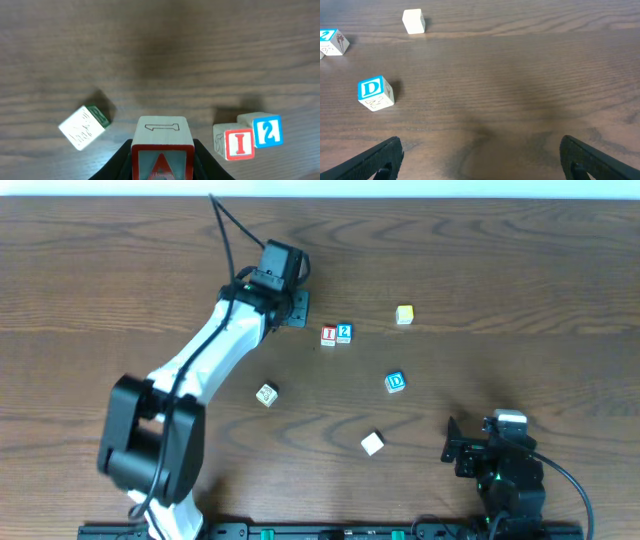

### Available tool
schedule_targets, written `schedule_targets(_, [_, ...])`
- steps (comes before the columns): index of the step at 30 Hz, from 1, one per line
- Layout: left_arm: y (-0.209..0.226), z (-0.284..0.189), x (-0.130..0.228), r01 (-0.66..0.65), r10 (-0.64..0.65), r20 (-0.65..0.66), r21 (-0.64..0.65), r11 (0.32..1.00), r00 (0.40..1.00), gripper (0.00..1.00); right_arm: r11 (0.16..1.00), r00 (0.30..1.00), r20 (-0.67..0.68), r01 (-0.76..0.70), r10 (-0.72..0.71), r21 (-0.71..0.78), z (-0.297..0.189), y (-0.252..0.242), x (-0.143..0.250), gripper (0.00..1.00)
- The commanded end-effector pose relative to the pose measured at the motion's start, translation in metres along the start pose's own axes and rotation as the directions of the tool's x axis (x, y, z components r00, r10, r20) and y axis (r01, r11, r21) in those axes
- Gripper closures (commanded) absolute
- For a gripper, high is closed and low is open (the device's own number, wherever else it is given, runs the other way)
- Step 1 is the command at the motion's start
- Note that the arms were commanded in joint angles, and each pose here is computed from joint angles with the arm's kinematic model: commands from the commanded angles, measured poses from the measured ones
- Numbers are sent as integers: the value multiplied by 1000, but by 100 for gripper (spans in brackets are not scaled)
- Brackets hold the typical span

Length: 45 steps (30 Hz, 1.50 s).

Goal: Spell out Ai2
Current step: 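Carry the 'A' block right toward the left side of 'I'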

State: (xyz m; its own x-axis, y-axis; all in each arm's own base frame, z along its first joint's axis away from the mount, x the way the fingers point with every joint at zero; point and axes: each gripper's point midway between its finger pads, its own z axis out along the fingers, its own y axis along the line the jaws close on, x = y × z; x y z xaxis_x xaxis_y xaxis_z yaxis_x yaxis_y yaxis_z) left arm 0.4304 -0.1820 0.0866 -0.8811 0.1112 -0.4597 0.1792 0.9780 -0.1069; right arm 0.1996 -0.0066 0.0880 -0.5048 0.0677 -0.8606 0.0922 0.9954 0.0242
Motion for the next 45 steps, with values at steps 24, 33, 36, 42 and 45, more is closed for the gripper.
schedule_targets(24, [-29, 26, 9, 69, -76, -213, -37, 997, 974, 94, 1000, 1000, 0, 1, -1, 5, 0, -1, 1, 1])
schedule_targets(33, [-29, 36, 27, 102, -114, -279, -56, 993, 953, 94, 1000, 1000, 0, 1, -1, 5, 0, -1, 1, 1])
schedule_targets(36, [-32, 35, 29, 95, -107, -286, -53, 994, 952, 94, 1000, 1000, 0, 1, -1, 5, 0, -1, 1, 1])
schedule_targets(42, [-42, 33, 39, 67, -80, -311, -52, 996, 947, 94, 1000, 1000, 0, 1, -1, 5, 0, -1, 1, 1])
schedule_targets(45, [-44, 33, 41, 63, -75, -313, -50, 997, 947, 94, 1000, 1000, 0, 1, -1, 5, 0, -1, 1, 1])
